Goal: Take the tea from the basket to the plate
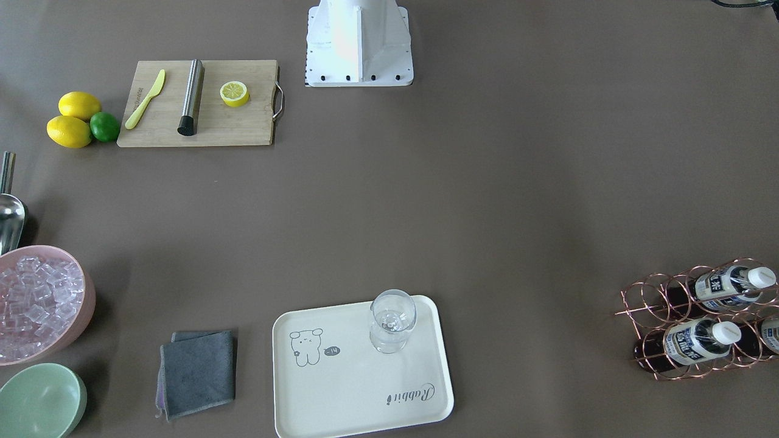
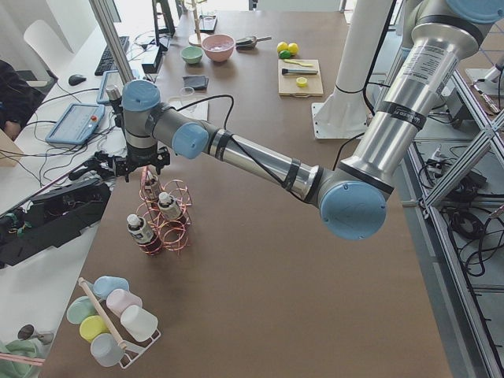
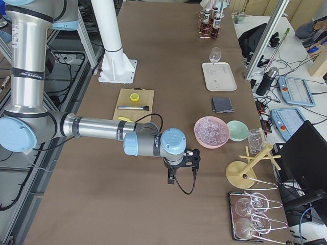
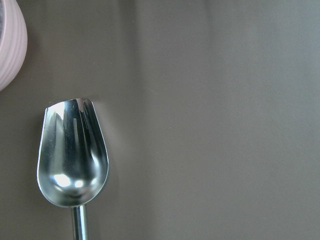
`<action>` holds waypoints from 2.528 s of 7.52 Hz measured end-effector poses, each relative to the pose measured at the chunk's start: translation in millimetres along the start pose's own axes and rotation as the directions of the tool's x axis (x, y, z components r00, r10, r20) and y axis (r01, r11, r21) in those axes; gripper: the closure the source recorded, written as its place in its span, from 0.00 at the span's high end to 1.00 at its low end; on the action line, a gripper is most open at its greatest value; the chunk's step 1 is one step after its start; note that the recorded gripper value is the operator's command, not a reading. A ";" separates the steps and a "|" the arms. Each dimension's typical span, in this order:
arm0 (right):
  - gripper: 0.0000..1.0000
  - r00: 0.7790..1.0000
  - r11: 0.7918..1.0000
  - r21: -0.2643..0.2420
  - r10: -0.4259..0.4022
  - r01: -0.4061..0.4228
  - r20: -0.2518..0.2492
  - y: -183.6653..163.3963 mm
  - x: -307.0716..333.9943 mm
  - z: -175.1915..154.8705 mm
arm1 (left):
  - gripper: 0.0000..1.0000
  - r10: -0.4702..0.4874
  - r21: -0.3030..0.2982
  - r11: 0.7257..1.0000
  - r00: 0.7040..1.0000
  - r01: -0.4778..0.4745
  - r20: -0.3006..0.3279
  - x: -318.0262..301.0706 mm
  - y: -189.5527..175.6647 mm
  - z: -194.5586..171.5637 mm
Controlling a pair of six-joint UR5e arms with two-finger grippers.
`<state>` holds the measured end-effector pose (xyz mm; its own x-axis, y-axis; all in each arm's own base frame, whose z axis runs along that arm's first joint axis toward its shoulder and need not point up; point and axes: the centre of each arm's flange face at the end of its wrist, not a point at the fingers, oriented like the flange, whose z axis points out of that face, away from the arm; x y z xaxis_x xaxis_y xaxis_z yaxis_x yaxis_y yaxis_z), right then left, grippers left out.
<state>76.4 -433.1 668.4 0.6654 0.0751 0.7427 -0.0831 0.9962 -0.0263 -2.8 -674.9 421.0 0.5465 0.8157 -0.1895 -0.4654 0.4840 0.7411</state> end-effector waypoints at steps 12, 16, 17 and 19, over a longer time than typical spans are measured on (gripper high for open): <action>1.00 1.000 1.000 0.001 -0.003 0.003 0.002 -0.1 -0.6 -0.4 | 0.00 0.001 -0.028 1.000 1.000 -0.001 -0.002 -5.3 -14.2 17.9; 1.00 1.000 1.000 0.000 -0.002 0.002 0.001 0.0 -0.3 -0.2 | 0.00 -0.025 -0.026 0.999 1.000 0.025 0.009 7.5 -28.4 -38.5; 1.00 1.000 1.000 0.001 -0.003 0.003 0.000 -0.1 -0.5 -0.4 | 0.00 -0.034 -0.036 0.999 0.999 0.034 0.006 26.6 -39.4 -65.1; 1.00 1.000 1.000 0.001 -0.003 0.003 0.001 -0.1 -0.7 -0.5 | 0.00 -0.006 -0.037 0.999 1.000 0.006 0.007 51.5 -51.1 -96.9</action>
<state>76.3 -433.2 667.6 0.6648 0.0721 0.7436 -0.0818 0.9964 -0.0235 -18.4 -627.0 310.9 0.5544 0.8104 -0.1895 -0.4874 0.5006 0.7154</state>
